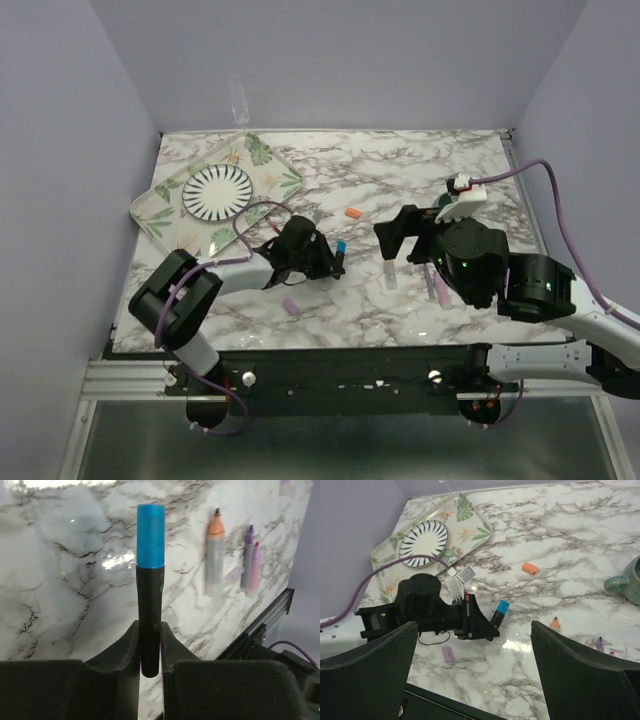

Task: Insert the pens into the pen caps

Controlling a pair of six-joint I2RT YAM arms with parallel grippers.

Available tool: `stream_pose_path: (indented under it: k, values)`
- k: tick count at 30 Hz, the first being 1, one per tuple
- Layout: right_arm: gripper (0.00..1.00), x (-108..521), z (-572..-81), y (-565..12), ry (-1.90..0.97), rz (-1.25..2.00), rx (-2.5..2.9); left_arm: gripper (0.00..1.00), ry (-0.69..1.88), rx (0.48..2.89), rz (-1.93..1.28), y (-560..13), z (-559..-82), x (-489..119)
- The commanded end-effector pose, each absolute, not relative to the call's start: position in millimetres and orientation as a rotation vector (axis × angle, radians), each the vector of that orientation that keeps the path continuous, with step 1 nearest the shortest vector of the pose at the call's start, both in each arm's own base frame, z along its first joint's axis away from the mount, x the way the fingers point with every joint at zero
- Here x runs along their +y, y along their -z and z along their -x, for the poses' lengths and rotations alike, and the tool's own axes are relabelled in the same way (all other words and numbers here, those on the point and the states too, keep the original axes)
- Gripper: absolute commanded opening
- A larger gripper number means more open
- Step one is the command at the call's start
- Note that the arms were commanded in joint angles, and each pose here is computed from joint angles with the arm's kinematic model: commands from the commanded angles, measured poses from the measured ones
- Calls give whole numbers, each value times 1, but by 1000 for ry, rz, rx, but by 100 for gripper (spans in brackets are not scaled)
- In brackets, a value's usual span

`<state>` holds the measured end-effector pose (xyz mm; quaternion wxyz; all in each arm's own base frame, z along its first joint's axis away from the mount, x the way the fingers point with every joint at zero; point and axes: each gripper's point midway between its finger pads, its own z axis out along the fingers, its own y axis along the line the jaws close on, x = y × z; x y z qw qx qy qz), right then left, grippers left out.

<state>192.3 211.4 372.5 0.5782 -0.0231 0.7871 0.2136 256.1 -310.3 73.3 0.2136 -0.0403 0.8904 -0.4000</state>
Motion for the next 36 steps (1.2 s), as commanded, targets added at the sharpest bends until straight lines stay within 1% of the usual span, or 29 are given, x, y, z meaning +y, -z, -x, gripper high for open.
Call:
stream_pose_path:
  k: [1, 2, 4, 5, 7, 8, 9, 10, 11, 13, 16, 17, 19, 21, 22, 23, 24, 25, 26, 27, 29, 30, 32, 36]
  values:
    - [100, 198, -193, -362, -448, -9, 1868, 27, 1072, 2557, 229, -37, -257, -317]
    - [100, 199, -192, -362, -449, -12, 1873, 33, 1064, 2565, 225, -36, -255, -317]
    - [100, 198, -192, -357, -438, -13, 1888, 38, 1057, 2545, 206, -44, -257, -317]
    - [100, 199, -192, -355, -435, -13, 1894, 43, 1015, 2564, 184, -43, -255, -312]
    - [100, 200, -191, -348, -434, -22, 1912, 52, 998, 2532, 152, -64, -262, -313]
    - [100, 200, -190, -344, -435, -24, 1921, 61, 957, 2553, 133, -64, -260, -308]
    - [100, 202, -189, -340, -445, -32, 1932, 66, 957, 2549, 120, -71, -260, -308]
    - [100, 203, -188, -336, -444, -31, 1939, 74, 973, 2528, 110, -85, -262, -309]
    - [100, 204, -188, -335, -446, -33, 1944, 86, 959, 2543, 106, -87, -259, -307]
    - [100, 207, -187, -330, -451, -22, 1958, 88, 964, 2518, 99, -100, -258, -304]
    - [100, 210, -185, -313, -428, 5, 1991, 93, 899, 2484, 146, -111, -259, -289]
    - [100, 209, -185, -307, -417, 8, 2002, 96, 858, 2487, 167, -110, -259, -282]
    - [98, 201, -187, -289, -360, -8, 2035, 97, 770, 2444, 209, -115, -265, -267]
    - [93, 192, -186, -258, -306, -25, 2117, 99, 656, 2451, 244, -110, -266, -248]
    - [92, 185, -195, -247, -287, -63, 2144, 99, 601, 2426, 273, -112, -269, -237]
    - [85, 180, -194, -227, -278, -50, 2188, 99, 576, 2423, 297, -111, -270, -228]
    - [81, 186, -189, -211, -330, 20, 2252, 99, 568, 2410, 313, -111, -271, -222]
    - [77, 184, -203, -208, -362, -27, 2238, 99, 569, 2396, 331, -111, -269, -213]
    - [70, 183, -205, -201, -374, -18, 2254, 99, 580, 2380, 333, -113, -270, -210]
    - [67, 179, -204, -181, -344, 16, 2293, 99, 582, 2364, 355, -114, -273, -202]
    - [61, 173, -217, -167, -306, -1, 2315, 99, 618, 2342, 335, -120, -273, -199]
    - [59, 175, -219, -150, -287, 46, 2375, 99, 610, 2337, 309, -121, -274, -195]
    - [53, 177, -229, -134, -257, 49, 2415, 99, 598, 2335, 290, -127, -274, -193]
    - [51, 197, -243, -97, -278, 121, 2522, 99, 620, 2305, 196, -144, -277, -198]
